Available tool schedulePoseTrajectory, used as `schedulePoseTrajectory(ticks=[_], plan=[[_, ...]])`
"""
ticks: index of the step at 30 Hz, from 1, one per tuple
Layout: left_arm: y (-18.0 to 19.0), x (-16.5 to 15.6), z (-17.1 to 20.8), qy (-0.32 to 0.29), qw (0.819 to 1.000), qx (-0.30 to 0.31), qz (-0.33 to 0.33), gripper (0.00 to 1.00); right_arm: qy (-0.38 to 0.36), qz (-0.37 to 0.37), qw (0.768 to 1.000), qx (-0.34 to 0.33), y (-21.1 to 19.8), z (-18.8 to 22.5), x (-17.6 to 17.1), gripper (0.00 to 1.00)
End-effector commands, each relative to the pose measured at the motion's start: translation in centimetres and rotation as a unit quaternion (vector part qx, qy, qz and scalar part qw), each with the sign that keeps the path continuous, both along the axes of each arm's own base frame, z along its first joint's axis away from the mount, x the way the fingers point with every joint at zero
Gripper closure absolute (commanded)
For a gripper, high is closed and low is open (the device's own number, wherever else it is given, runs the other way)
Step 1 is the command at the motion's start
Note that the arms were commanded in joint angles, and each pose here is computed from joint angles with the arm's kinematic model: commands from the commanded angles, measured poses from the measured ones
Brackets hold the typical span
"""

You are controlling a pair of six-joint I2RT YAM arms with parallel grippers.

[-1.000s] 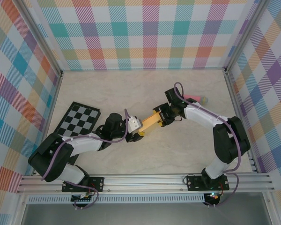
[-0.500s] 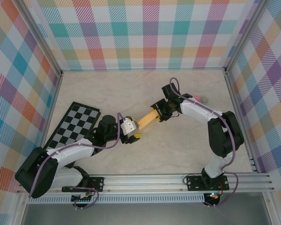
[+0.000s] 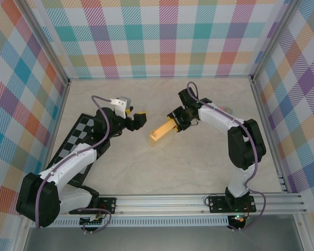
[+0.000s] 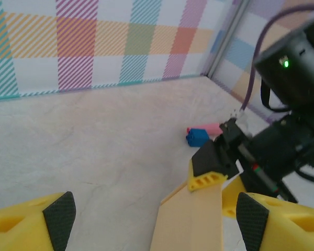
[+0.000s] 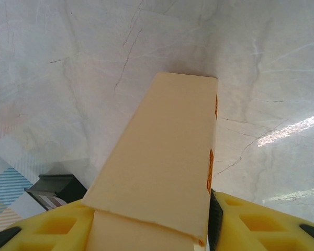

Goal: Fold the paper box

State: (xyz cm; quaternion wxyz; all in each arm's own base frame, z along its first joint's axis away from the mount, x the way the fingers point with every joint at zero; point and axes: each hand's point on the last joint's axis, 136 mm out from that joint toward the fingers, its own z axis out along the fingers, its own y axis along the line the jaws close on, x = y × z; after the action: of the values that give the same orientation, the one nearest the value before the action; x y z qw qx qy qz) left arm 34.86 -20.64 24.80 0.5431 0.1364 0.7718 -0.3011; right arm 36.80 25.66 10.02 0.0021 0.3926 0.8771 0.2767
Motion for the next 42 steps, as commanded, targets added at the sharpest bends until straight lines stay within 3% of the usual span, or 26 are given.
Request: schedulePoseTrajectory(ticks=[1,6,12,19,22,25,28,33,38,42], plan=[[-0.2,0.5,-4.0,0.128,0.991,-0.03,0.034,0.18,0.033,-0.018,0.999,-0.038,-1.2,-1.0,-0.1,0.51],[-3.1,-1.2,-4.2,0.116,0.993,-0.017,0.001,0.09,0.047,-0.062,0.995,-0.064,-2.6,-1.1,-0.4,0.51],[-4.8,-3.3,-6.8,0.159,0.987,0.015,-0.029,0.0,0.059,-0.114,0.988,-0.082,-3.7,-1.1,-0.5,0.52],[-4.7,-1.3,-8.9,0.172,0.984,0.04,0.009,0.02,0.061,-0.162,0.982,-0.078,-3.8,-0.6,0.4,0.51],[-5.7,-0.5,-9.2,0.169,0.986,0.016,0.003,0.03,0.051,-0.157,0.984,-0.071,-3.2,0.7,1.3,0.51],[-5.9,-0.2,-8.6,0.135,0.991,-0.007,-0.008,0.0,0.041,-0.149,0.985,-0.073,-3.1,1.8,1.8,0.51],[-6.7,-1.6,-6.7,0.047,0.995,-0.017,-0.081,0.0,0.04,-0.137,0.987,-0.076,-3.1,2.2,1.7,0.52],[-7.9,-5.2,-6.3,-0.079,0.976,0.036,-0.202,0.0,0.05,-0.11,0.99,-0.076,-3.5,1.9,1.4,0.54],[-7.2,-4.4,-8.6,-0.128,0.968,0.104,-0.189,0.0,0.06,-0.078,0.993,-0.071,-4.7,2.1,1.0,0.54],[-8.1,-4.4,-9.7,-0.16,0.954,0.129,-0.219,0.0,0.068,-0.03,0.995,-0.064,-5.5,3.2,0.0,0.55]])
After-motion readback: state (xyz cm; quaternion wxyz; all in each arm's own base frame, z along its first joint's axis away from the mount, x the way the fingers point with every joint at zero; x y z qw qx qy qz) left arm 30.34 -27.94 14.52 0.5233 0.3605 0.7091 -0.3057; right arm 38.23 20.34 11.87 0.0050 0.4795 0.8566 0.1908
